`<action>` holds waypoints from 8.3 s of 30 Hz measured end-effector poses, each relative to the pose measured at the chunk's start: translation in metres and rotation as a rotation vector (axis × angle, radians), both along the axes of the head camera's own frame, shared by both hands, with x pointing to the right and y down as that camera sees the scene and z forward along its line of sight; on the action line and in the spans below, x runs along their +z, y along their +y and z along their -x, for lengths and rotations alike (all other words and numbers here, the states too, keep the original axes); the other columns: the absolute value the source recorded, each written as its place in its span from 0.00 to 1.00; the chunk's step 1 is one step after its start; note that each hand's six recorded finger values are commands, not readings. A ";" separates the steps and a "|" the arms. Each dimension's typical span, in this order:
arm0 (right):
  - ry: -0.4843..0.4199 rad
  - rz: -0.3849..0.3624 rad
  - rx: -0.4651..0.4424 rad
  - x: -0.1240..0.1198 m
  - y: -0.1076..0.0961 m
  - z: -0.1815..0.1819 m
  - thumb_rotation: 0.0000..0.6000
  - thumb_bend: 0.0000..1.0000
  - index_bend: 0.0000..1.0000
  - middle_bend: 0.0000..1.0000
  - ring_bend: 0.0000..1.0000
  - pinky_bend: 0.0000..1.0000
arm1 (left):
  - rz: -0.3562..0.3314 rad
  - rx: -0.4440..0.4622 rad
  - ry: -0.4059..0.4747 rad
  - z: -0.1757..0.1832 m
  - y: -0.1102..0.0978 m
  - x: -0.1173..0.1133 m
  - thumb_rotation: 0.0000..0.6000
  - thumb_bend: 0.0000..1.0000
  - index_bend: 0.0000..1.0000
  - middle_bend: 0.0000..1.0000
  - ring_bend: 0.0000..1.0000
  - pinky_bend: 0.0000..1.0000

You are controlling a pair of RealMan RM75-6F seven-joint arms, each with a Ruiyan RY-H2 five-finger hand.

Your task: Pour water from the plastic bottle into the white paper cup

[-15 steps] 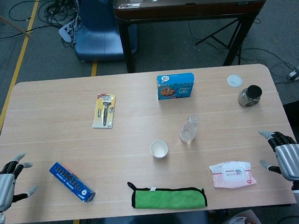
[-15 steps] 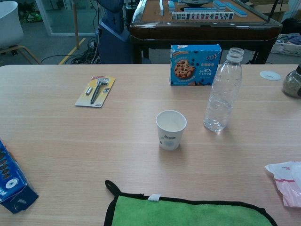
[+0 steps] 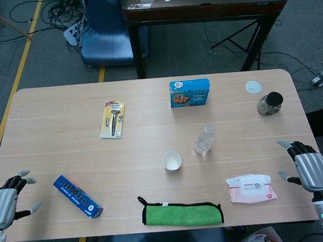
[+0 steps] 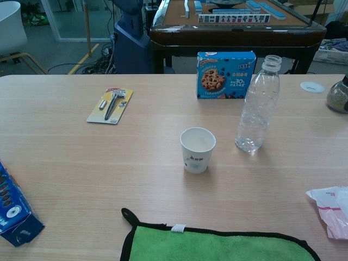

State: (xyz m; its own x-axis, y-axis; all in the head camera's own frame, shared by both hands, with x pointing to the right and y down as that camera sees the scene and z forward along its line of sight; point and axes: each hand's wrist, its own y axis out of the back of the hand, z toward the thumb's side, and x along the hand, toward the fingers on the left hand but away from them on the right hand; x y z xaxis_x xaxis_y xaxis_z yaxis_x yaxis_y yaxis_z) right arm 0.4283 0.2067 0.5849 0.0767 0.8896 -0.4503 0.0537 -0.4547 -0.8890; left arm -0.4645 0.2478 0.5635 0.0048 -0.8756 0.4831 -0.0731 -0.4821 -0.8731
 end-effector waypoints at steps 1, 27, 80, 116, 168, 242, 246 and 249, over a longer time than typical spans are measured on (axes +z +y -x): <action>-0.008 0.001 0.000 0.002 -0.001 0.001 1.00 0.03 0.23 0.29 0.23 0.35 | -0.002 -0.001 0.003 0.000 0.000 -0.001 1.00 0.11 0.37 0.22 0.28 0.55; -0.413 0.074 -0.016 0.092 -0.068 0.099 1.00 0.02 0.22 0.26 0.21 0.35 | -0.003 -0.010 0.021 0.001 0.002 -0.011 1.00 0.11 0.40 0.29 0.30 0.55; -0.627 0.269 0.051 0.180 -0.090 0.182 1.00 0.02 0.31 0.32 0.22 0.35 | -0.005 -0.032 0.029 0.006 0.002 -0.016 1.00 0.11 0.42 0.34 0.31 0.55; -0.555 0.167 -0.016 0.171 -0.104 0.187 1.00 0.19 0.64 0.63 0.55 0.59 | -0.001 -0.037 0.024 0.009 0.002 -0.017 1.00 0.11 0.43 0.34 0.31 0.55; 0.430 -0.074 -0.663 0.123 -0.113 0.269 1.00 0.19 0.64 0.63 0.56 0.59 | -0.006 -0.052 0.007 0.013 0.000 -0.019 1.00 0.11 0.43 0.34 0.31 0.55; 0.828 -0.201 -0.842 0.115 -0.112 0.261 1.00 0.19 0.64 0.63 0.56 0.60 | 0.000 -0.052 -0.005 0.013 0.000 -0.018 1.00 0.11 0.43 0.34 0.31 0.55; 0.826 -0.197 -0.840 0.116 -0.112 0.261 1.00 0.19 0.64 0.63 0.56 0.60 | 0.000 -0.053 -0.005 0.013 0.000 -0.018 1.00 0.11 0.43 0.34 0.31 0.55; 0.810 -0.185 -0.827 0.117 -0.112 0.260 1.00 0.19 0.64 0.63 0.56 0.60 | -0.001 -0.054 -0.006 0.013 0.000 -0.018 1.00 0.11 0.43 0.34 0.31 0.55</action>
